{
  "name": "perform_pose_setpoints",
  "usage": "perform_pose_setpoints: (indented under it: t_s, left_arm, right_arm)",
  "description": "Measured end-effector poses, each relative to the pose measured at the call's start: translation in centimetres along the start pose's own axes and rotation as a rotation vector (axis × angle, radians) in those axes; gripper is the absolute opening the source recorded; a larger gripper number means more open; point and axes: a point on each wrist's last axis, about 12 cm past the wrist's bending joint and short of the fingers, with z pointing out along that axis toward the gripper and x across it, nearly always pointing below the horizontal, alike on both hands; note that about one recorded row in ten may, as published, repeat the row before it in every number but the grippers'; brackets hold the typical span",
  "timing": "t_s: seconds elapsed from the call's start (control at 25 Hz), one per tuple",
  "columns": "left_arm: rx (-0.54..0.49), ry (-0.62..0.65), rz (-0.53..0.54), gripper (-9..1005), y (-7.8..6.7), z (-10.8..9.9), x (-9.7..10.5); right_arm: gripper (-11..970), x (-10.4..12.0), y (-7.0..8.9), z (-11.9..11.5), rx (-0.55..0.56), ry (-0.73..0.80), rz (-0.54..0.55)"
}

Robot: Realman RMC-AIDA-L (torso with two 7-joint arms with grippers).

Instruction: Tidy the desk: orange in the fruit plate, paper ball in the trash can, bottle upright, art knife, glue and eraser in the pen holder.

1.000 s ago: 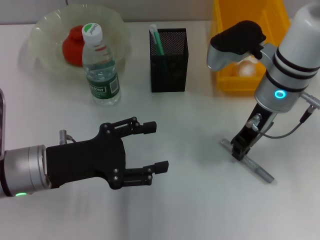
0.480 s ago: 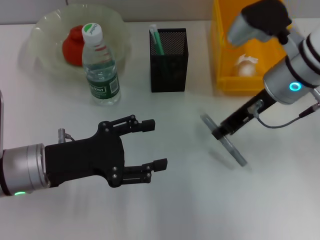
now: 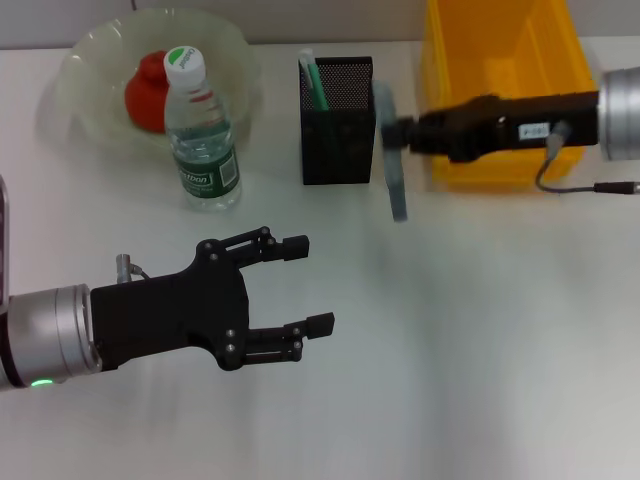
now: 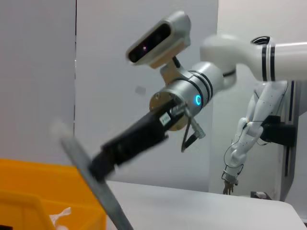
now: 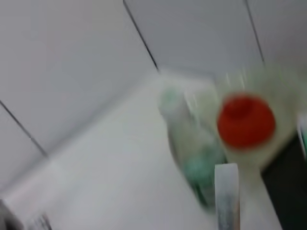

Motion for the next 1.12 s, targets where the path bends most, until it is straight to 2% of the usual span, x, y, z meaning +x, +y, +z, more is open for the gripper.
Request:
perform_pose_setpoints:
  t_s: [0.04, 0.08, 0.24, 0.28, 0.4, 0.52, 0.64, 0.84, 1.12]
  left_arm:
    - [0.000, 0.000, 0.000, 813, 0.0, 0.0, 0.0]
    - [0.000, 0.001, 0.001, 813, 0.0, 0.0, 0.0]
    - [0.004, -0.001, 0.004, 813, 0.1, 0.2, -0.1]
    - [0.004, -0.001, 0.004, 813, 0.1, 0.2, -0.1]
    - [0.007, -0.002, 0.011, 813, 0.2, 0.3, -0.1]
    - [0.010, -0.003, 0.008, 813, 0.2, 0.4, -0.1]
    - [0.010, -0.003, 0.005, 813, 0.2, 0.5, 0.0]
    - [0.015, -0.002, 0.005, 813, 0.1, 0.5, 0.0]
    - [0.015, 0.000, -0.009, 813, -0.1, 0.5, 0.3]
  right_arm:
    - [131, 0.7, -0.6, -0.5, -0.027, -0.116, -0.003]
    - [131, 0.7, -0.6, -0.5, -0.027, -0.116, -0.003]
    - [131, 2.3, -1.4, -0.5, -0.047, -0.366, -0.063]
    - [131, 2.3, -1.4, -0.5, -0.047, -0.366, -0.063]
    - [131, 3.1, -1.8, 0.0, -0.007, -0.475, -0.125]
    - [131, 3.9, -2.5, 1.0, 0.069, -0.577, -0.113]
    - [131, 4.2, -2.9, 1.9, 0.136, -0.591, -0.147]
    - [131, 3.5, -2.9, 3.5, 0.143, -0.571, -0.178]
    - [132, 2.8, -3.4, 4.3, 0.176, -0.534, -0.182]
